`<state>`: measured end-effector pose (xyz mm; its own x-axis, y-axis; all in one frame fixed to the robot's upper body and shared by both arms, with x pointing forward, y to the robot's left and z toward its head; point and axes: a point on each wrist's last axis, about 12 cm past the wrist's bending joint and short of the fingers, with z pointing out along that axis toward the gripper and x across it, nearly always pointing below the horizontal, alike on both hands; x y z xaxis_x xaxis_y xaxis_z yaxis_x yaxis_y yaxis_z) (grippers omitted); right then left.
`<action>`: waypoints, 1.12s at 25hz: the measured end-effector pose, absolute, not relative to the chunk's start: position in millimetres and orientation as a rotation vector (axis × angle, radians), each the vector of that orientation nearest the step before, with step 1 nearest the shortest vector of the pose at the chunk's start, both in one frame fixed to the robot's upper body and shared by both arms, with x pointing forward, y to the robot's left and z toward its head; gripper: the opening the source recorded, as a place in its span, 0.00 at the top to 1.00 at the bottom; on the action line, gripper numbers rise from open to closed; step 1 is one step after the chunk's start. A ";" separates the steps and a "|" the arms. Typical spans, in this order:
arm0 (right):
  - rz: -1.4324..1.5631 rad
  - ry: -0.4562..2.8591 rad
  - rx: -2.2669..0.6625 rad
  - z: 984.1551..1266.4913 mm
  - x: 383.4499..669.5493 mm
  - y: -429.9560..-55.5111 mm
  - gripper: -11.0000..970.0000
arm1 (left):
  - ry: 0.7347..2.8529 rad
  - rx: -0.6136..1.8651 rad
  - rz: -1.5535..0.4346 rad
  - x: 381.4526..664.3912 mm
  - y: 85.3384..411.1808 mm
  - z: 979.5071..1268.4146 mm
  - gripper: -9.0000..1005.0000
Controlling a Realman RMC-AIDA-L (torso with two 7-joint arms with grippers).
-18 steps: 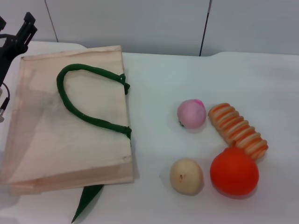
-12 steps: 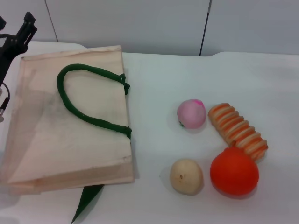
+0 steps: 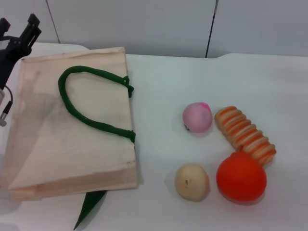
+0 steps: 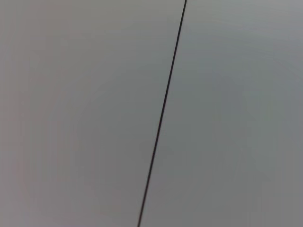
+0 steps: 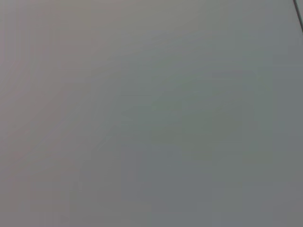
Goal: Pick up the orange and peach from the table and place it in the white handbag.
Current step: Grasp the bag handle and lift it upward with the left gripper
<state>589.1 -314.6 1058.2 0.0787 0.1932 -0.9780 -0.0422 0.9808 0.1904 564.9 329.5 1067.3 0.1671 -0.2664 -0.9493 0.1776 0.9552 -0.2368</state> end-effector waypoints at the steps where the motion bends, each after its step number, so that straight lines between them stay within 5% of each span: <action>1: 0.177 1.481 0.123 1058.5 589.1 -314.8 0.08 | 1.370 -0.081 -0.336 565.4 329.2 1067.5 0.12; 11: 0.340 1.457 -0.112 1076.6 598.0 -304.6 0.09 | 1.460 -0.094 -0.738 576.1 342.9 1089.4 0.12; 18: 0.494 1.484 -0.441 1092.6 606.4 -284.8 0.09 | 1.740 -0.084 -1.001 580.3 351.4 1108.6 0.12; 28: 0.483 1.493 -0.435 1093.2 607.8 -287.7 0.10 | 2.150 -0.128 -0.950 583.0 352.4 1114.3 0.13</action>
